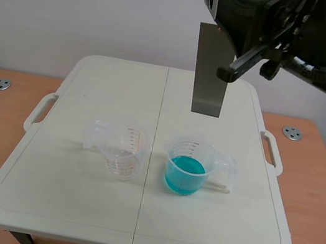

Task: Hold the metal plate by the orange handle, dip it into the blue solution, take it out and point at it, then put the plate back in the beaker on the left.
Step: 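Point at the plate with the left hand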

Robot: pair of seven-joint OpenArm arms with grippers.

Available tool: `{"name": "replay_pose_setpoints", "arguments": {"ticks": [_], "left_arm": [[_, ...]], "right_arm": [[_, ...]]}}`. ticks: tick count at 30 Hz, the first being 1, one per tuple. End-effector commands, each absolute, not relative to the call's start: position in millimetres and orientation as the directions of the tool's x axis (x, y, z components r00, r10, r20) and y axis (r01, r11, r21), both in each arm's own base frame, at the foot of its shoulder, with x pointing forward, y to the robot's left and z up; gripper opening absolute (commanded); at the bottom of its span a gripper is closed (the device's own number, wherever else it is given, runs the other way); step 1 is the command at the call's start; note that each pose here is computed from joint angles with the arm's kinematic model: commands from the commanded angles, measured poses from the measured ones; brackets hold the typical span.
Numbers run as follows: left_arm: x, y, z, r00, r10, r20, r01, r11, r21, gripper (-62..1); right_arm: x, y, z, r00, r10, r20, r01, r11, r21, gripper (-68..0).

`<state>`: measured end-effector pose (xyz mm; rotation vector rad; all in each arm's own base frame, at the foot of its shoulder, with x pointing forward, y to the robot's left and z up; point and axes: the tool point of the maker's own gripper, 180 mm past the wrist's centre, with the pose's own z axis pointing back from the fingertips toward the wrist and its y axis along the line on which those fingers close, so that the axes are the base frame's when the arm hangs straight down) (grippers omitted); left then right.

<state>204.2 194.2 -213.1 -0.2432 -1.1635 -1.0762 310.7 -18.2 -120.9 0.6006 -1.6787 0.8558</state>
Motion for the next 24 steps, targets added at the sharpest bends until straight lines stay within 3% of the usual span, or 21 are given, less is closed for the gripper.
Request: {"name": "replay_pose_setpoints", "arguments": {"ticks": [1, 12, 24], "left_arm": [[204, 183, -208, -0.027, -0.519, 0.854, 0.791, 0.511, 0.335, -59.0], [214, 131, -212, -0.097, -0.426, 0.899, 0.851, 0.433, 0.297, -59.0], [232, 56, -232, -0.12, -0.387, 0.914, 0.881, 0.383, 0.278, -59.0]], "right_arm": [[308, -19, -110, -0.296, 0.021, 0.955, -0.754, 0.608, -0.247, -66.4], [310, -26, -118, -0.278, 0.038, 0.96, -0.747, 0.62, -0.241, -66.4], [316, -31, -130, -0.244, 0.048, 0.968, -0.745, 0.631, -0.219, -66.4]]}}
